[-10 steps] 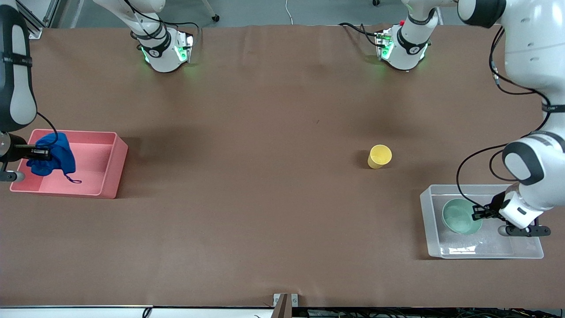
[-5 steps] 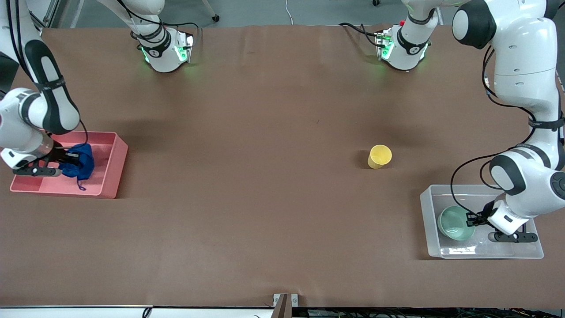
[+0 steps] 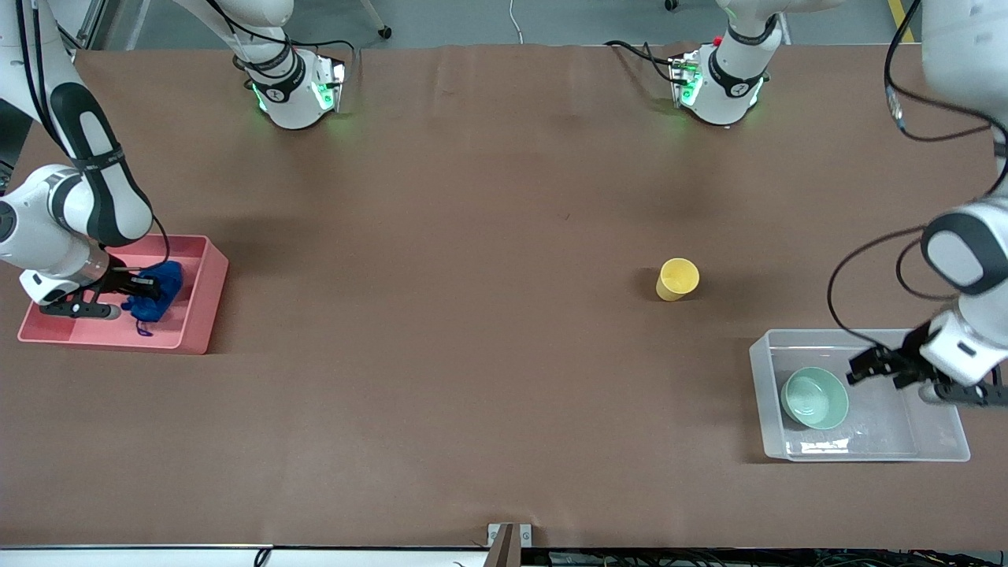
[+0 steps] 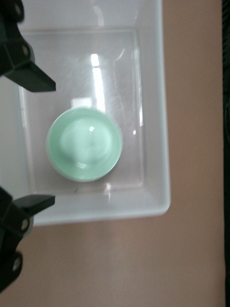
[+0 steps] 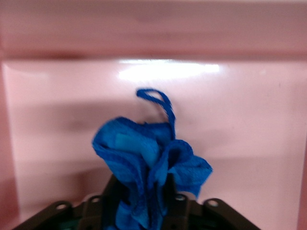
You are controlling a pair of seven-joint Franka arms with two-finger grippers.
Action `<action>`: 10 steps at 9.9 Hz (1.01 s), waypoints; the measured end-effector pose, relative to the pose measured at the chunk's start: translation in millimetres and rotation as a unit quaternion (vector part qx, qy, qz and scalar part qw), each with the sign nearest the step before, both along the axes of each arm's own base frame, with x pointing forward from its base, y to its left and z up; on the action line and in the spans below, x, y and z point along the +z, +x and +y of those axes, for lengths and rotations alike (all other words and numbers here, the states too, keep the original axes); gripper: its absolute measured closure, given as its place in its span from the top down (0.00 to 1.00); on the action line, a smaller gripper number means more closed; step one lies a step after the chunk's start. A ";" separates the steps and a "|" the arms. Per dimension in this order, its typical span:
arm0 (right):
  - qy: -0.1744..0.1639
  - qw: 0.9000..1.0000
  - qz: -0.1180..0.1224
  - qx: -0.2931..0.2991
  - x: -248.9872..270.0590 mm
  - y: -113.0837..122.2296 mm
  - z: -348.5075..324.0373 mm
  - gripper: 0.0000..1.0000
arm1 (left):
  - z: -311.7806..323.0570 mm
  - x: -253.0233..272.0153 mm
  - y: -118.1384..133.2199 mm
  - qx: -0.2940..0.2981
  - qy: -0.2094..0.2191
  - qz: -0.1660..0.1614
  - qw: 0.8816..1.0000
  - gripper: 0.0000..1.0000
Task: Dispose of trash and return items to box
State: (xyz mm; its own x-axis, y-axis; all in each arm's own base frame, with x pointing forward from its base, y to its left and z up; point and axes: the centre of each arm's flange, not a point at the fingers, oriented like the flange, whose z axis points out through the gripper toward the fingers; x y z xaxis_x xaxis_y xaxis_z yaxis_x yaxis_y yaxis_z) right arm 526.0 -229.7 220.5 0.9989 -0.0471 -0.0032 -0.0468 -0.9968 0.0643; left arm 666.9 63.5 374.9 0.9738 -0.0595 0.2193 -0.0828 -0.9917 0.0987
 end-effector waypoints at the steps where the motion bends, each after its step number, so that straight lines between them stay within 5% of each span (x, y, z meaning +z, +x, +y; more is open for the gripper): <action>1: 0.003 1.000 0.002 -0.003 25.5 10.6 2.1 0.67 | -35.8 6.9 -23.0 -0.003 0.002 0.015 1.000 1.00; 3: 0.009 1.000 0.002 -0.026 114.5 36.0 28.9 0.94 | -112.1 -5.5 -68.7 -0.017 0.002 0.052 0.998 1.00; 4: 0.010 0.999 -0.004 -0.038 162.3 44.1 56.0 1.00 | -142.0 -21.0 -87.4 -0.028 0.000 0.072 0.997 1.00; 10: 0.036 0.996 -0.008 -0.083 397.8 15.1 145.8 1.00 | -199.0 -139.8 -148.6 -0.085 0.009 0.110 0.990 0.96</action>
State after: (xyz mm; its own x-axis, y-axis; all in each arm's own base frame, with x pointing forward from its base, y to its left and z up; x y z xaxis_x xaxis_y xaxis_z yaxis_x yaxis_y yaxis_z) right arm 541.1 -83.9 618.3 0.9771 -0.2126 0.0041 -0.2126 -0.9771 -0.0091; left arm 518.3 -135.4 235.1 0.9734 -0.2289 0.0012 -0.2276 -0.9670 0.1143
